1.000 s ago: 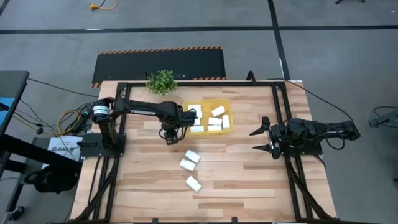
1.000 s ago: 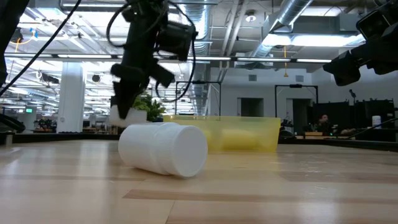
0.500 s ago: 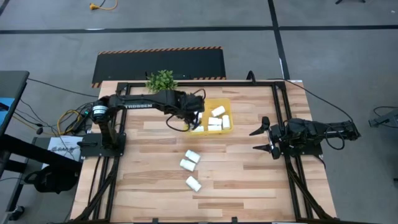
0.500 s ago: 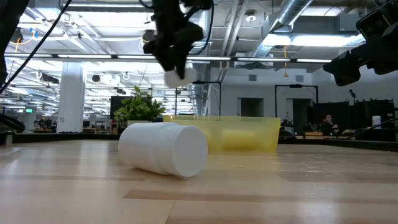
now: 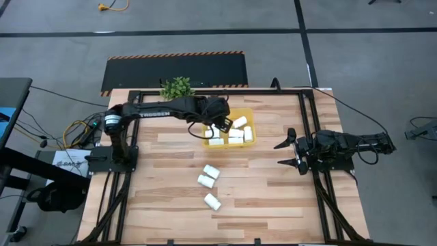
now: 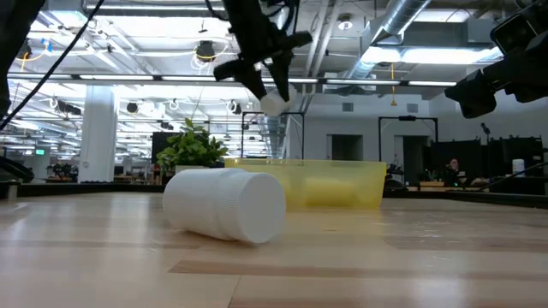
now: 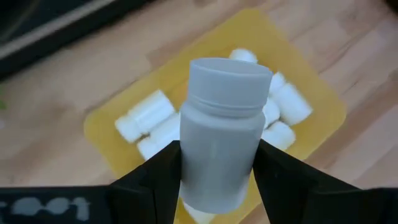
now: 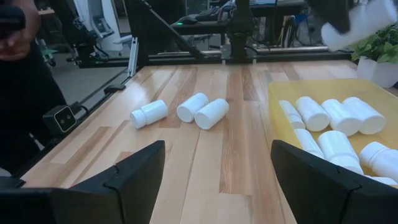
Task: Pick and place pill bottles into a basket
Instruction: Put the white pill bottle into the yellow bin
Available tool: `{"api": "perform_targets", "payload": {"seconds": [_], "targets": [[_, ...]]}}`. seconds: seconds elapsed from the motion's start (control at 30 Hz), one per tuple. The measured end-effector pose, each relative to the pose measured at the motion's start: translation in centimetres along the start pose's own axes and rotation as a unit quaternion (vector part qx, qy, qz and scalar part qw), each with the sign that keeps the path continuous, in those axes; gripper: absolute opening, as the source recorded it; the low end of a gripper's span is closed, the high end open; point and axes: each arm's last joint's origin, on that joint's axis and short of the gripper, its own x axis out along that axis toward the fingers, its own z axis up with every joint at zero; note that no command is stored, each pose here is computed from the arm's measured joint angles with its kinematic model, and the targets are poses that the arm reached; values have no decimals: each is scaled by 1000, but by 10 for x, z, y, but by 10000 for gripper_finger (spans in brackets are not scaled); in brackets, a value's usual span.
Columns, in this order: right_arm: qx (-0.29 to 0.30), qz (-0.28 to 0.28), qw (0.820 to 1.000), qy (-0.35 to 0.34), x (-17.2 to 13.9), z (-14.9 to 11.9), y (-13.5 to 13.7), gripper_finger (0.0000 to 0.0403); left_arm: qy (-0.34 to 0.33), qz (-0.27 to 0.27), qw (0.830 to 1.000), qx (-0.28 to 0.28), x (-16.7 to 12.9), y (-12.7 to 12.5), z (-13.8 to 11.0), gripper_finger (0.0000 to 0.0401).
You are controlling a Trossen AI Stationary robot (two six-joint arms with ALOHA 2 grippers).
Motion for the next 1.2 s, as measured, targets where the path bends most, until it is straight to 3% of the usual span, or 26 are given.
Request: {"api": "perform_targets", "payload": {"seconds": [0.53,0.9,1.2], "targets": [[0,0,1000,-1,0,0,0,286,134,1,987,-84,89,-9,19,165],[0,0,1000,0,0,0,0,286,168,-1,969,-180,119,-7,24,165],[0,0,1000,0,0,0,0,286,176,18,965,-195,123,1,25,188]]}}
